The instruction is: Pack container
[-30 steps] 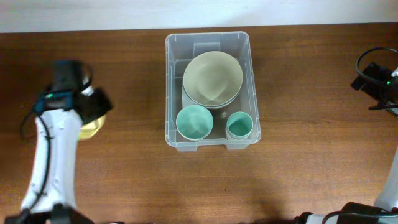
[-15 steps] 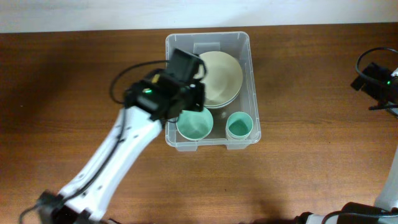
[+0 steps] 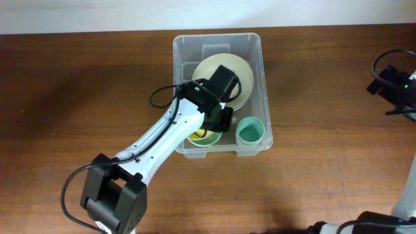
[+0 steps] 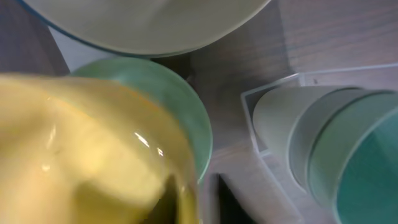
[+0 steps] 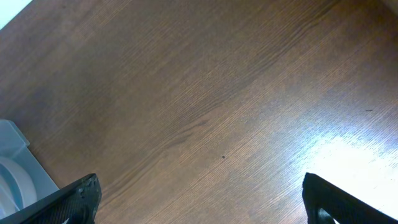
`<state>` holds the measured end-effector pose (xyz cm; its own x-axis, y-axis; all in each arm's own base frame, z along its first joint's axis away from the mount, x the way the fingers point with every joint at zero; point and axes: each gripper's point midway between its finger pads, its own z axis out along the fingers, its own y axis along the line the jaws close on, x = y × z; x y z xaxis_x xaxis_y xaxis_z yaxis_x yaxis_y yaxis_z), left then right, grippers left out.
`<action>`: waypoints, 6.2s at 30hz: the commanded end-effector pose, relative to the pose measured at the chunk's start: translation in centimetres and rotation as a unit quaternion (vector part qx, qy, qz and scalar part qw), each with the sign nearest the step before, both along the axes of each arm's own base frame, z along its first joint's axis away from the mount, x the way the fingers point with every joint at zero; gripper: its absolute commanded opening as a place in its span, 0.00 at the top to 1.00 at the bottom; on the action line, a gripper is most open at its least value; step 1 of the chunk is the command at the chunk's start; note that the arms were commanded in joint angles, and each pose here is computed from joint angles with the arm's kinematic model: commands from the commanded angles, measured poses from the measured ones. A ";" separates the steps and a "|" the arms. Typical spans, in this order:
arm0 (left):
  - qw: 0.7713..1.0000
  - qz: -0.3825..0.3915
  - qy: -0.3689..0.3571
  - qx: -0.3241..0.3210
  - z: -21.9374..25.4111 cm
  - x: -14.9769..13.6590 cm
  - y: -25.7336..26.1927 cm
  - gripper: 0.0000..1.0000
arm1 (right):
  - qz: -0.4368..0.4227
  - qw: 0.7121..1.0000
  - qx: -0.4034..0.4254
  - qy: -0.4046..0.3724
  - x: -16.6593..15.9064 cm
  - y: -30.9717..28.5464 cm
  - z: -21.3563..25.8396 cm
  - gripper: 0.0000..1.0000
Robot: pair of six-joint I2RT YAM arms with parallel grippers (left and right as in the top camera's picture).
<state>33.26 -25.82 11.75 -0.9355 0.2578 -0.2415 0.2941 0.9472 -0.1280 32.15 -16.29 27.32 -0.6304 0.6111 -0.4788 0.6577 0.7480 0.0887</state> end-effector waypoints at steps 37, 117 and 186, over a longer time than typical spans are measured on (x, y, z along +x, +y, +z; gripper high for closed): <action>0.914 0.396 -0.089 -0.005 13.2 2.1 31.4 0.89 | 0.400 0.912 0.037 0.078 13.7 22.1 -14.8 0.96; 0.914 0.396 -0.093 -0.006 13.2 2.4 31.5 0.89 | 0.563 0.823 -0.074 -0.002 21.0 32.0 -15.3 0.96; 0.961 0.202 -0.180 0.064 15.9 3.4 26.9 0.00 | 0.201 0.977 -0.066 -0.022 11.0 11.6 3.0 0.01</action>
